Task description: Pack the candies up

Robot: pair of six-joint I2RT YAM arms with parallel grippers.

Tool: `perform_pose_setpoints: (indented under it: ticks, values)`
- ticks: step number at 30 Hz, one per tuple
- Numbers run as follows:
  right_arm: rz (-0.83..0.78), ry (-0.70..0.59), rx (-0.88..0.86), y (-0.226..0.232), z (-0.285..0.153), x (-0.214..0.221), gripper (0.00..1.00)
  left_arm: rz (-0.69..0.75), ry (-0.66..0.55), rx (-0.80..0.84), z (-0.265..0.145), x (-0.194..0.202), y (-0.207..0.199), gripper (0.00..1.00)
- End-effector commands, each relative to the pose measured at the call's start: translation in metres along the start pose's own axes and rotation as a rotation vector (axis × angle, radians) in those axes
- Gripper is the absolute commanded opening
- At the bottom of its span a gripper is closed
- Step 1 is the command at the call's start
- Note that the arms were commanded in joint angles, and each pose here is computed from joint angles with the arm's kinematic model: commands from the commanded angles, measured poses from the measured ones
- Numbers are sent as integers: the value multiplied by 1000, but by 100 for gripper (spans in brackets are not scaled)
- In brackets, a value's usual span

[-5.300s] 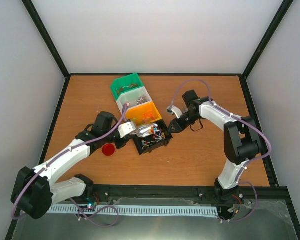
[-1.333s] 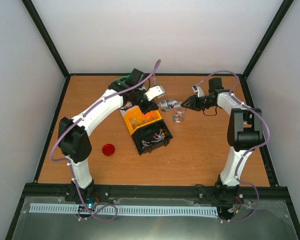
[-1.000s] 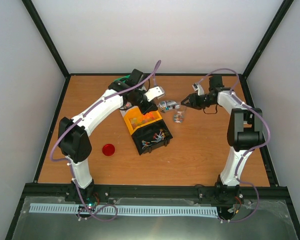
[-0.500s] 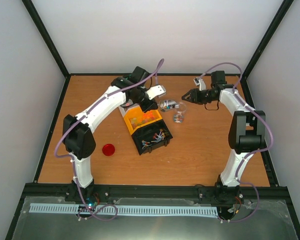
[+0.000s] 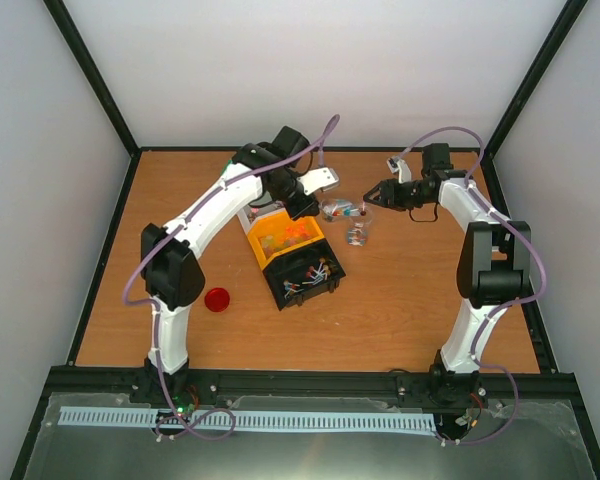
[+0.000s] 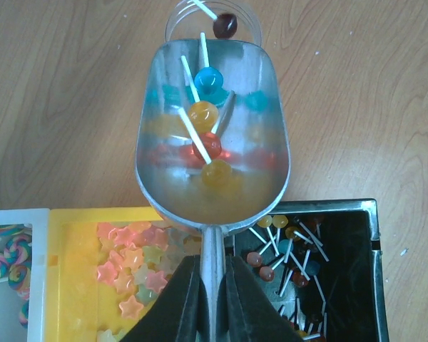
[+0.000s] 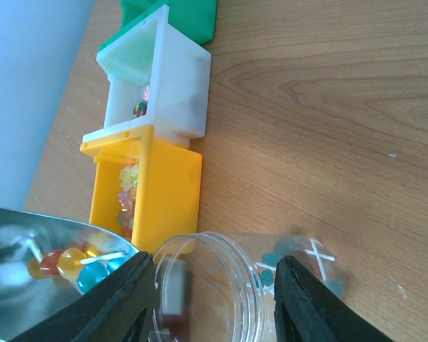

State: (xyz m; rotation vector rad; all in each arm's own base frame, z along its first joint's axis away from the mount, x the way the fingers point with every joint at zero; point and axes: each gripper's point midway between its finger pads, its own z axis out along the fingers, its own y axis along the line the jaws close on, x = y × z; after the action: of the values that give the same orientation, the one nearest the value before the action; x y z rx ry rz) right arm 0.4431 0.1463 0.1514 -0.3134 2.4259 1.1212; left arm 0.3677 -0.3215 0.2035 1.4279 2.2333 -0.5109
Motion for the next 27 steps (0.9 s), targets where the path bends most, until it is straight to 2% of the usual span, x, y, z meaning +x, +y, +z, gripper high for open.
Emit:
perform_pose_setpoints:
  ticks: [1, 27]
  values:
    - [-27, -17, -6, 8, -8, -3, 46, 40, 5, -12, -7, -7, 0, 1]
    - [-46, -22, -6, 10, -9, -6, 46, 87, 83, -61, -13, -15, 0, 1]
